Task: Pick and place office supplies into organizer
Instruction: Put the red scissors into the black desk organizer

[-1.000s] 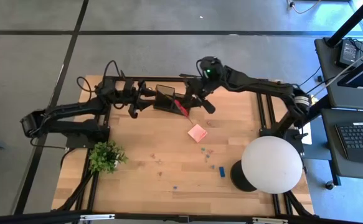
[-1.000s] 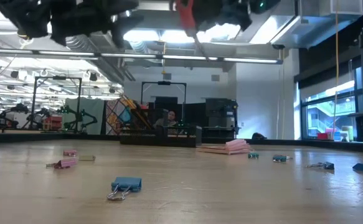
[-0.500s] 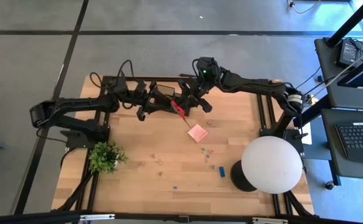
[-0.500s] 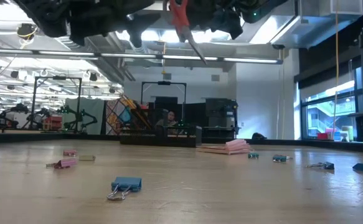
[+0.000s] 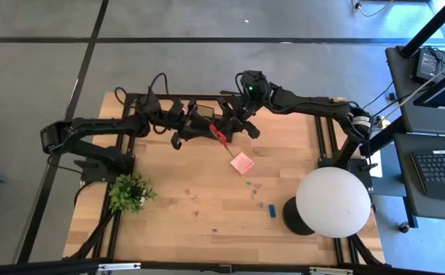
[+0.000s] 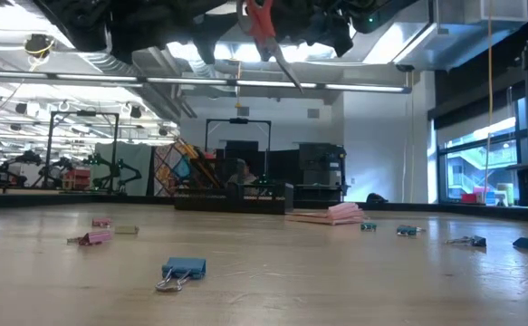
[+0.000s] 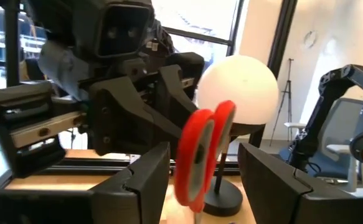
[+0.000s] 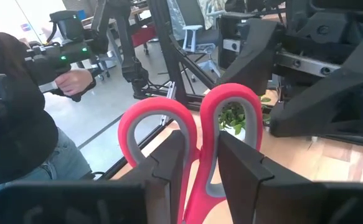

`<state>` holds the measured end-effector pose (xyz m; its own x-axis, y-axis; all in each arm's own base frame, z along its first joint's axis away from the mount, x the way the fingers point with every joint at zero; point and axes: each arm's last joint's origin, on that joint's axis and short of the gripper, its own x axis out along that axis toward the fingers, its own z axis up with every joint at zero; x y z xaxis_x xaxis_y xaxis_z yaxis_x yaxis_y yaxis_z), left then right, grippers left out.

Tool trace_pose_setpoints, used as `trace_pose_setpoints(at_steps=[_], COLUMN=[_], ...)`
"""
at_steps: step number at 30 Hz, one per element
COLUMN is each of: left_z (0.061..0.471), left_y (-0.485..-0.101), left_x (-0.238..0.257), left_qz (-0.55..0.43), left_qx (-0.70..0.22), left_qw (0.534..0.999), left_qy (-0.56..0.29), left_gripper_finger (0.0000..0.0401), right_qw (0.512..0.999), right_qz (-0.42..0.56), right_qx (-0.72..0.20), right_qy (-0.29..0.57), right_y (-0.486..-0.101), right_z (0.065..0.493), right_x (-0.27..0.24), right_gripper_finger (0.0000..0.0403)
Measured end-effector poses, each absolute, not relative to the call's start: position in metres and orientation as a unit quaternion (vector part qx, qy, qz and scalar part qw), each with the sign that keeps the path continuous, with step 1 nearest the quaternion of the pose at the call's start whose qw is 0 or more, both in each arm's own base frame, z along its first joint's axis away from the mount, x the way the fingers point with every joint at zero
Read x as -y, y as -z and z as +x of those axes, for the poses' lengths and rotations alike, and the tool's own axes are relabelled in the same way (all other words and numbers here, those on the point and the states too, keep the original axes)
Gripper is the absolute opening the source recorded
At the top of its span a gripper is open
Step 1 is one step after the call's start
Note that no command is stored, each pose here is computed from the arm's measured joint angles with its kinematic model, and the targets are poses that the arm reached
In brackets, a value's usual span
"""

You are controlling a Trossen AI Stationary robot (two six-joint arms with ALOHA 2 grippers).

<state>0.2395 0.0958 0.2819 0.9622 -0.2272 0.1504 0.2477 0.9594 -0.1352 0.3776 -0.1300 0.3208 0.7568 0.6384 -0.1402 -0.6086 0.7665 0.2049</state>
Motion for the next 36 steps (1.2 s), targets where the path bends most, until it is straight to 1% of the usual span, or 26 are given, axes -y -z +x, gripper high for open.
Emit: trace_pose_setpoints(at_steps=[4,8,11,19,28,36], left_z=[0.2414,0.2421,0.2421,0.2429,0.2441,0.2454], left_y=[-0.282,-0.2824,-0.2824,-0.2827,-0.2828,-0.2839], left_x=[-0.0911,-0.0915,-0.0918,-0.089,-0.0895,-0.0898], left_qz=[-0.068,-0.069,-0.069,-0.069,-0.06,-0.061], left_qx=[0.068,0.074,0.074,0.075,0.083,0.091], left_qw=[0.987,0.99,0.99,0.989,0.99,0.989], left_qy=[0.125,0.101,0.098,0.108,0.096,0.101], left_gripper_finger=[0.0171,0.0161,0.0158,0.0157,0.0157,0.0157], right_qw=[0.934,0.935,0.935,0.934,0.936,0.936], right_qz=[0.073,0.073,0.073,0.073,0.066,0.066], right_qx=[-0.101,-0.101,-0.101,-0.101,-0.093,-0.093], right_qy=[-0.334,-0.333,-0.333,-0.334,-0.334,-0.334], right_y=[-0.3208,-0.3207,-0.3208,-0.3207,-0.3226,-0.3226], right_z=[0.3777,0.3776,0.3776,0.3778,0.3782,0.3782], right_x=[0.1297,0.13,0.13,0.1294,0.1296,0.1296], right_gripper_finger=[0.009,0.009,0.009,0.009,0.009,0.009])
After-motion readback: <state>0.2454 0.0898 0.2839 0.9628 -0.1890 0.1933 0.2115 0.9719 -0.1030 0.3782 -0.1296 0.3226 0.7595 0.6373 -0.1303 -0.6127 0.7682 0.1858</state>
